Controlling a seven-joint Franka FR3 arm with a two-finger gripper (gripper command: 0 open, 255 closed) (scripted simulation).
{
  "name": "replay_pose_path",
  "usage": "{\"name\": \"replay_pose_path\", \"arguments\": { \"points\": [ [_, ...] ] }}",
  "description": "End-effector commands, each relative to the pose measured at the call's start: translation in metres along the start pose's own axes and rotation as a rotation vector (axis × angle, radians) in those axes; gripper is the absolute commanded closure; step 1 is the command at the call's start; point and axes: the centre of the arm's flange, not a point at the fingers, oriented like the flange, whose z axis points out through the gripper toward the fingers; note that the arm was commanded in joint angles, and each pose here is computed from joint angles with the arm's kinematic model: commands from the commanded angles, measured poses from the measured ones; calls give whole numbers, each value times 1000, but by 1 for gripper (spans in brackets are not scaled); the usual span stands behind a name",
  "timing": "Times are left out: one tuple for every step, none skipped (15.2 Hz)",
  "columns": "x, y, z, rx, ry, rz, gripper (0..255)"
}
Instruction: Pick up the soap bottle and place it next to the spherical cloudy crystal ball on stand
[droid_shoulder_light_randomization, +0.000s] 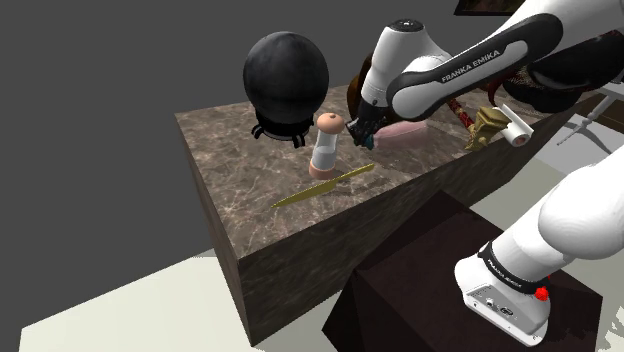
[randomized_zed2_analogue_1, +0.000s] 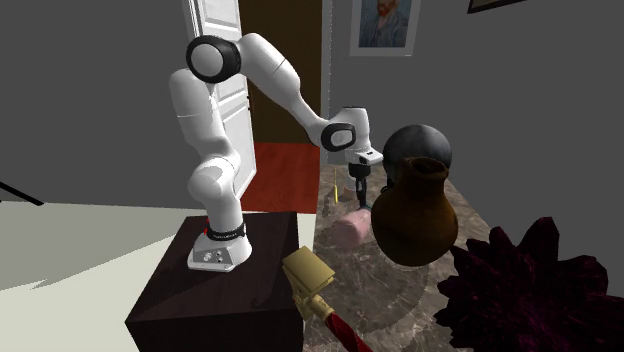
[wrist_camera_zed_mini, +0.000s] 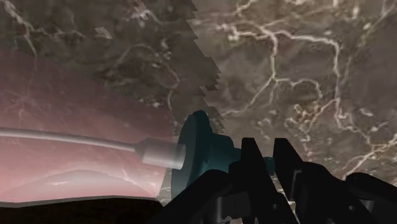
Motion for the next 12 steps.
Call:
{"name": "replay_pose_path", "arguments": {
  "points": [
    [-1,4,5,-6,-13,5,255],
    [-1,4,5,-6,-13,5,255],
    [-1,4,5,-6,-13,5,255],
    [-2,4,4,-6,-13,5,0],
    [-3,4,3,-6,-13,5,0],
    [-3,4,2,-6,-13,5,0],
    [-2,4,2,-6,-13,5,0],
    [-2,4,2,-6,-13,5,0],
    [-1,4,5,-6,-13,5,0],
    [-1,4,-8,-6,-13,5,0],
    [-1,4,-22,-6,-13,5,0],
    [-1,4,-35,-6,-13,5,0]
  ]
}}
